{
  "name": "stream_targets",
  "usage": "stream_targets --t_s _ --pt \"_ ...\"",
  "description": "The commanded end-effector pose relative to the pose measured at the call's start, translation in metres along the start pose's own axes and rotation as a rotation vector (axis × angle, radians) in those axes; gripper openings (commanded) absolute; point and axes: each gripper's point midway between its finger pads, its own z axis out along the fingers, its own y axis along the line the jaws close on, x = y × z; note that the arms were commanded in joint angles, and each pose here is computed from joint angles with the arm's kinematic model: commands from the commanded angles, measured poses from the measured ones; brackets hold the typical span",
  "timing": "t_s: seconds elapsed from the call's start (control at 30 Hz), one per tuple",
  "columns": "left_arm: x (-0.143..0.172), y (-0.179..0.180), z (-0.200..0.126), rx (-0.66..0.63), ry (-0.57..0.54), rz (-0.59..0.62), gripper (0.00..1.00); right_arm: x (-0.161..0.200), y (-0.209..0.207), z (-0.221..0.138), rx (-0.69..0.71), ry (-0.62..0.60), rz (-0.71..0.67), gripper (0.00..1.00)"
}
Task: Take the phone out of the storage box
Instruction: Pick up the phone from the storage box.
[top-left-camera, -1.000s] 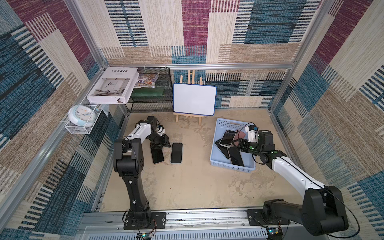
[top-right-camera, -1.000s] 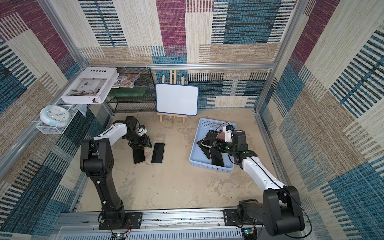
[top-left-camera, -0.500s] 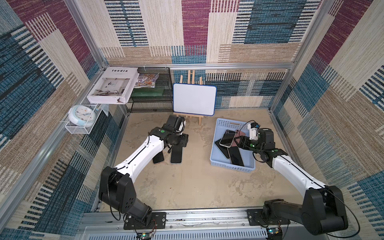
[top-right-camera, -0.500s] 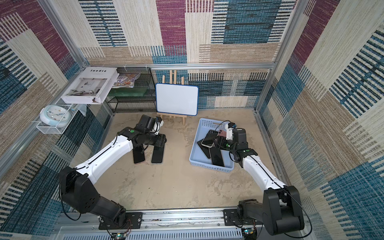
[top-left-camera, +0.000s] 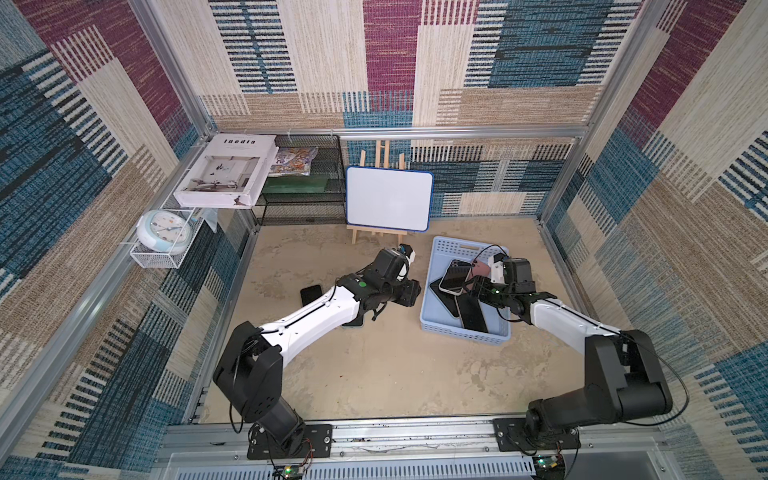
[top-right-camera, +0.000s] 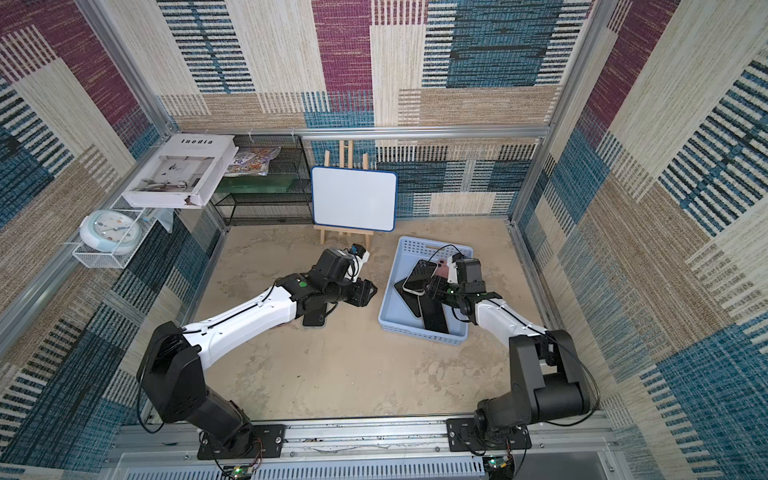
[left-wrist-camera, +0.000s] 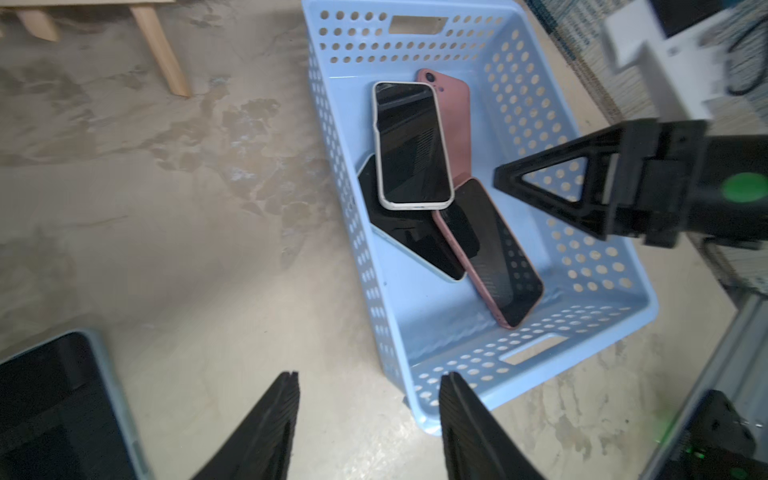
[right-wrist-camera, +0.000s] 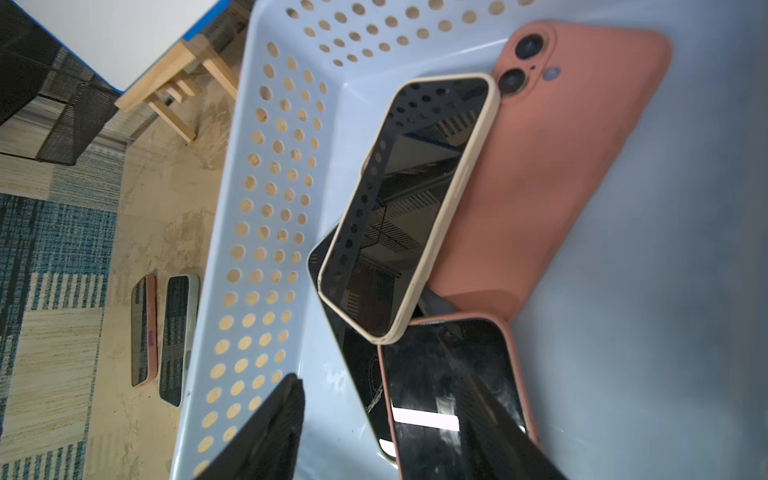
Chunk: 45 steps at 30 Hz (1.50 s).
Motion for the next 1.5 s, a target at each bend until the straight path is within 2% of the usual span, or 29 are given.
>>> stream_targets --t_s 0.0,0.2,0.43,0.83,1.1,1.23,1.33,1.47 --pt "-0.013 -0.018 0.01 0.049 -0.039 -0.03 0.58 -0.012 0.003 0.014 -0.022 -0.023 0.064 0.6" --pt "-0.005 -0.033 0.027 0.051 0.006 -0.01 0.61 -0.02 -0.009 0.037 0.01 -0.038 0.129 0.59" --pt "-0.004 -0.04 0.026 0.053 0.015 0.005 0.61 -0.024 -0.017 0.055 0.019 -0.042 0.174 0.57" --pt "-0.005 -0.039 0.011 0.045 0.004 0.016 0.61 -0.032 -0.007 0.085 -0.125 -0.057 0.231 0.53" --pt "0.0 -0.041 0.01 0.057 0.017 0.015 0.6 -0.045 0.003 0.075 -0.185 -0.138 0.226 0.32" --pt "0.0 -0.043 0.008 0.066 0.013 0.009 0.6 -0.049 0.009 0.073 -0.214 -0.141 0.208 0.22" --pt "0.001 -0.044 0.007 0.068 0.012 0.007 0.6 -0.05 0.015 0.072 -0.247 -0.145 0.2 0.19" --pt "0.002 -0.043 0.006 0.063 0.013 0.005 0.6 -0.051 0.019 0.075 -0.274 -0.143 0.204 0.21"
